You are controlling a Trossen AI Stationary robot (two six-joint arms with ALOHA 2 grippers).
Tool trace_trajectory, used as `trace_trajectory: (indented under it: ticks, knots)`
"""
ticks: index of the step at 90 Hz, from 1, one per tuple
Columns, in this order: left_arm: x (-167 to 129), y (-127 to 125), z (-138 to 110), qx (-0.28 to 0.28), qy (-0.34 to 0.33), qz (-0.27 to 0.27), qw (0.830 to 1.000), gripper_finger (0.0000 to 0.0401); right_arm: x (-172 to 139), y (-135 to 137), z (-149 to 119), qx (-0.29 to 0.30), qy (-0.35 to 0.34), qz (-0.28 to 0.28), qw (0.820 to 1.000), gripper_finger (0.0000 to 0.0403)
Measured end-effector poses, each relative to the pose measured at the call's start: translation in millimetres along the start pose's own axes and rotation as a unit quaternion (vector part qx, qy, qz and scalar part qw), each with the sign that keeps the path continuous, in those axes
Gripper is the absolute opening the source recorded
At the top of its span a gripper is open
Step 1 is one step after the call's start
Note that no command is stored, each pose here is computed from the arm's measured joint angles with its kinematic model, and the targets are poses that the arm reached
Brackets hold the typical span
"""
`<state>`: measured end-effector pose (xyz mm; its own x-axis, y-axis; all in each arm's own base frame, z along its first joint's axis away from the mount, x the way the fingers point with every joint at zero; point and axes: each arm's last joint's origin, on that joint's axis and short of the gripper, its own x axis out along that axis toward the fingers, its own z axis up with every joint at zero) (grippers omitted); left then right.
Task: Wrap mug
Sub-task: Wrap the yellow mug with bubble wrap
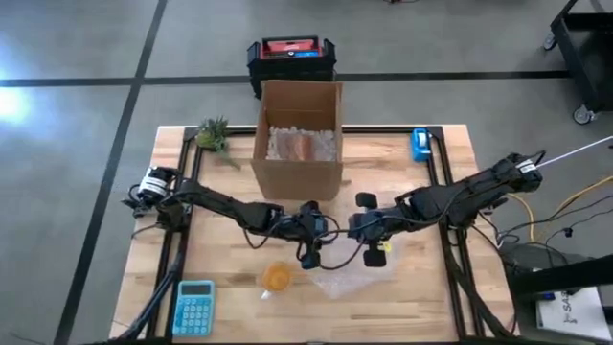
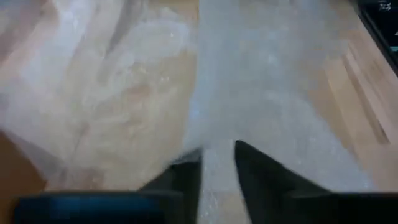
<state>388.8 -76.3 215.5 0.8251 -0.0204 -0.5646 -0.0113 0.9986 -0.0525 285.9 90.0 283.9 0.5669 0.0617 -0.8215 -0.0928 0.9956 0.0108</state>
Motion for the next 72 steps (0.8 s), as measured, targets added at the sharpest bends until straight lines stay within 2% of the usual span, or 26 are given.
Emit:
trace_trajectory:
  ticks: [6,17,34,49,59,72]
  knots:
    - [-1,-2,2,0.004,-0.002,-0.003,1.0,0.0012,-3,0,-1,0.0,0.0,0.003,1.0,0.0]
    - [-4,-9,10,0.013,0.004,-0.013,1.0,0.0004,-14,-2,-4,0.007,0.003,0.002,1.0,0.0]
    - [-17,-26,29,0.064,0.036,-0.044,0.996,0.0001,-46,-8,-16,0.045,0.005,0.0,0.999,0.0]
    - [-31,-31,47,0.102,0.065,-0.047,0.992,0.0,-73,-18,-33,0.072,0.021,-0.056,0.996,0.0003]
    - [-39,-31,57,0.12,0.078,-0.045,0.989,0.0,-83,-22,-40,0.091,0.022,-0.087,0.992,0.0024]
    - [-40,-25,61,0.121,0.077,-0.038,0.989,0.0,-87,-22,-39,0.096,0.01,-0.074,0.993,0.0072]
